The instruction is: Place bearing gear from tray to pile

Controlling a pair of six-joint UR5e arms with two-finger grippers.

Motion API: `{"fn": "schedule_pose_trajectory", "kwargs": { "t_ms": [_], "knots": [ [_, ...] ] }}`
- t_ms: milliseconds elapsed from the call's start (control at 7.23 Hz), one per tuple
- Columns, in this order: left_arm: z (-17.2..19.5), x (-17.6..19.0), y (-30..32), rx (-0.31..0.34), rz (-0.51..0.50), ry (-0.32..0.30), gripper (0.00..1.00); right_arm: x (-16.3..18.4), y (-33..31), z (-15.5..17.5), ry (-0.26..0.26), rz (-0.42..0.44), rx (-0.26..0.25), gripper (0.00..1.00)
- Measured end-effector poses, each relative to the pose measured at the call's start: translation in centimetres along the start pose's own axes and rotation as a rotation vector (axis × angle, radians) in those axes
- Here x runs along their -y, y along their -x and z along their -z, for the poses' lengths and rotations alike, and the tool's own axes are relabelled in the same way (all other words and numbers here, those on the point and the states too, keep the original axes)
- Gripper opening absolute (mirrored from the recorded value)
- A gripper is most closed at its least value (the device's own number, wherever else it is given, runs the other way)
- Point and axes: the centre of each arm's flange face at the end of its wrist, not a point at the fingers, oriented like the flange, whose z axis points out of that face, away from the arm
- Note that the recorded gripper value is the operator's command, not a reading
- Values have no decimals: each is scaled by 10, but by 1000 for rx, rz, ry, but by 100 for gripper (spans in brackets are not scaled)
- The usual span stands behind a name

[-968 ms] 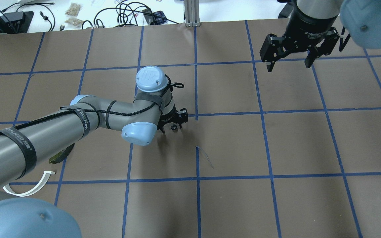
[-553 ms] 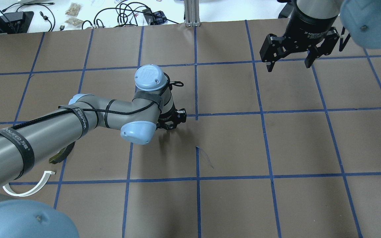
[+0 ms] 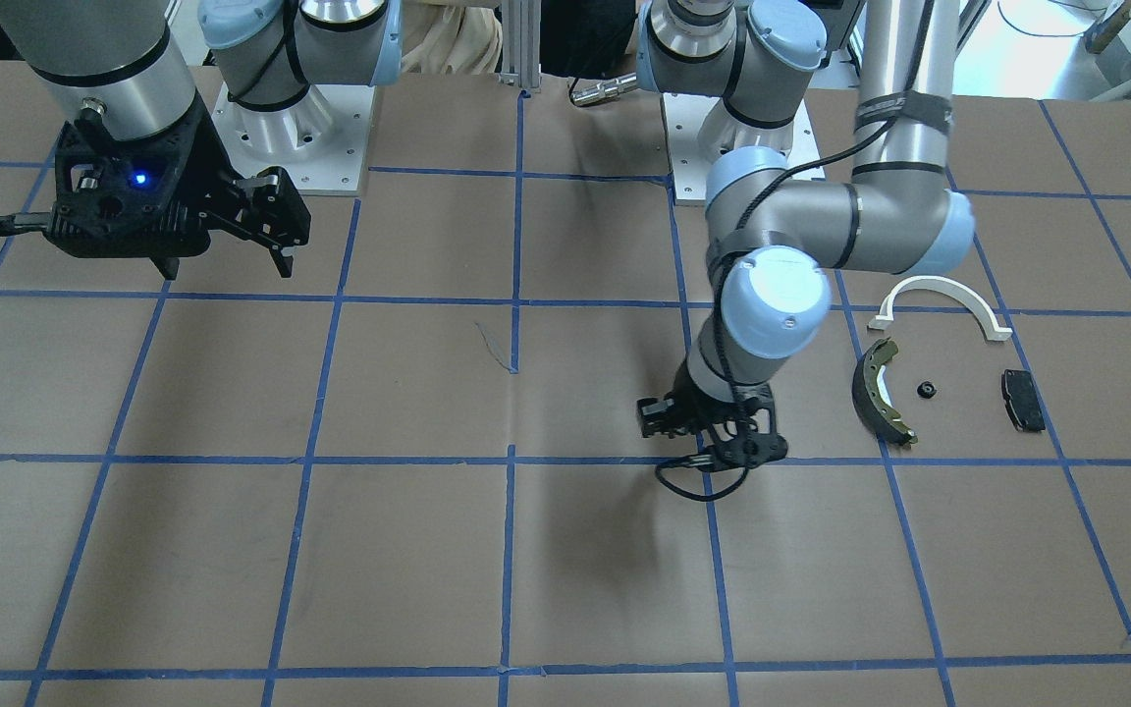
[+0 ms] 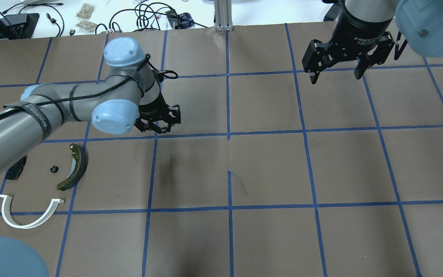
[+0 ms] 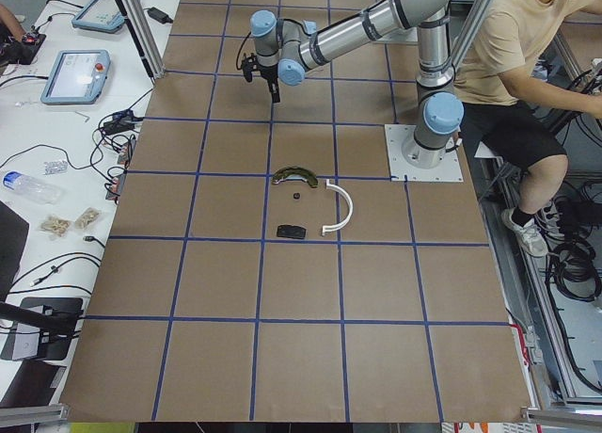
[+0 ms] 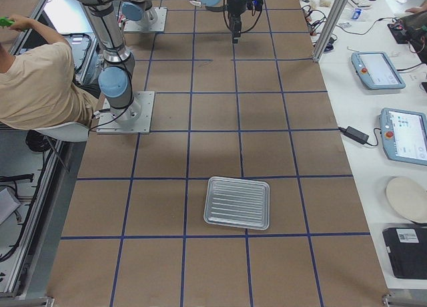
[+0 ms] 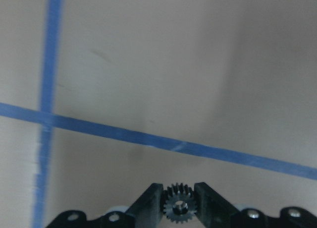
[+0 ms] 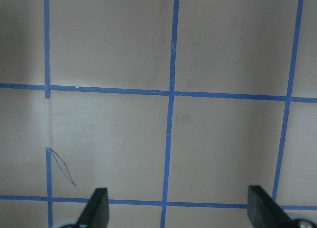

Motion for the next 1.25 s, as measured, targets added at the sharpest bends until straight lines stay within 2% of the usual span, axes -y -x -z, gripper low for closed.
{"fn": "schedule_pose_trajectory", "kwargs": {
  "t_ms": [138, 415, 692, 968, 1107, 1245],
  "knots": [
    [21, 15, 59, -1, -20, 39, 4, 0, 0, 0, -2, 0, 1, 100],
    [37, 26, 163, -7, -80, 84, 2, -1, 0, 3, -7, 1, 3, 100],
    [31, 31, 259, 22, -177, 115, 1, -2, 0, 4, -9, 3, -1, 100],
    [6, 31, 329, 15, -207, 110, 1, -4, -1, 6, -8, -1, -3, 100],
    [-15, 31, 344, 27, -223, 82, 15, -8, 0, 12, -17, -2, 2, 100],
    [-33, 29, 357, 43, -219, 50, 99, -12, 0, 17, -28, -2, 5, 100]
  ]
}}
